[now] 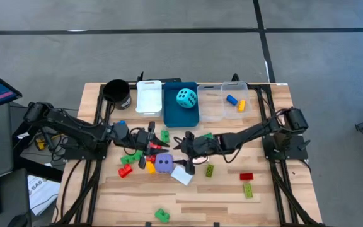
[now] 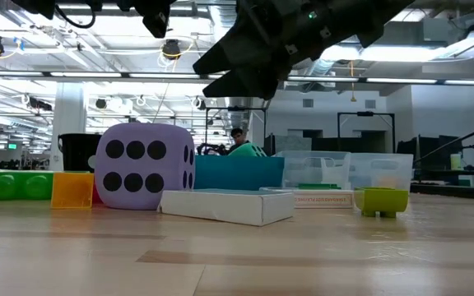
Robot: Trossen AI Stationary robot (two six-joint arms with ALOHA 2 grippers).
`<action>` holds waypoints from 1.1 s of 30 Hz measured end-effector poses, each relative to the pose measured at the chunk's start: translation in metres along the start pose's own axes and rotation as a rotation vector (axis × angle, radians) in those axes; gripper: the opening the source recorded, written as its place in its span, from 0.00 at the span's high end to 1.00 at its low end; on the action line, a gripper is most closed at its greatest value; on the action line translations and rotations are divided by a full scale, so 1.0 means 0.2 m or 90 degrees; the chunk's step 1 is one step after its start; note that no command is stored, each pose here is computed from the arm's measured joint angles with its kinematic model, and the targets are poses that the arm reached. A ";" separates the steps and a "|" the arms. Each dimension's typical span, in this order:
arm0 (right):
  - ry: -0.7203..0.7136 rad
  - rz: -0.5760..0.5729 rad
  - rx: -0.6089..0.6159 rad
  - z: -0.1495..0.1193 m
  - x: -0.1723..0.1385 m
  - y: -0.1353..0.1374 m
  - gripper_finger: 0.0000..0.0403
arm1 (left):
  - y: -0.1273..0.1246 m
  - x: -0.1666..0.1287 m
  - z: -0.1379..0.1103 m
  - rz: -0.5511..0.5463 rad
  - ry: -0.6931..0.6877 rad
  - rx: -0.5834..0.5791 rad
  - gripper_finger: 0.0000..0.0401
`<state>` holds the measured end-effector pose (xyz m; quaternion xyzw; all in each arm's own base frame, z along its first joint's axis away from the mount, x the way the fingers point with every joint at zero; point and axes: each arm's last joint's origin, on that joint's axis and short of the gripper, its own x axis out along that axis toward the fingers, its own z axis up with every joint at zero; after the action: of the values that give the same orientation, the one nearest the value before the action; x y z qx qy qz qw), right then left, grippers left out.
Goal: Pick & Place Toys
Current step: Put the violet dice into the blue bin
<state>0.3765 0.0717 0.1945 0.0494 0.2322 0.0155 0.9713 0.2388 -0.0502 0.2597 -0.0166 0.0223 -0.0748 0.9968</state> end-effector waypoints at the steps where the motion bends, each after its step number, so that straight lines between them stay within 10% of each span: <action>1: 0.002 0.003 -0.003 0.00 0.00 0.01 0.30 | 0.00 0.00 0.00 0.000 0.000 0.000 0.81; 22: 0.021 0.031 0.001 -0.09 0.08 0.01 0.29 | 0.00 -0.13 0.13 0.008 -0.066 0.020 0.81; 33: 0.000 0.066 0.005 -0.07 0.22 0.04 0.02 | -0.02 -0.35 0.17 -0.021 -0.055 0.001 0.81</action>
<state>0.4101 0.0834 0.1626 0.0653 0.2293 0.0650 0.9690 0.1701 -0.0432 0.2963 -0.0190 -0.0208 -0.0903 0.9955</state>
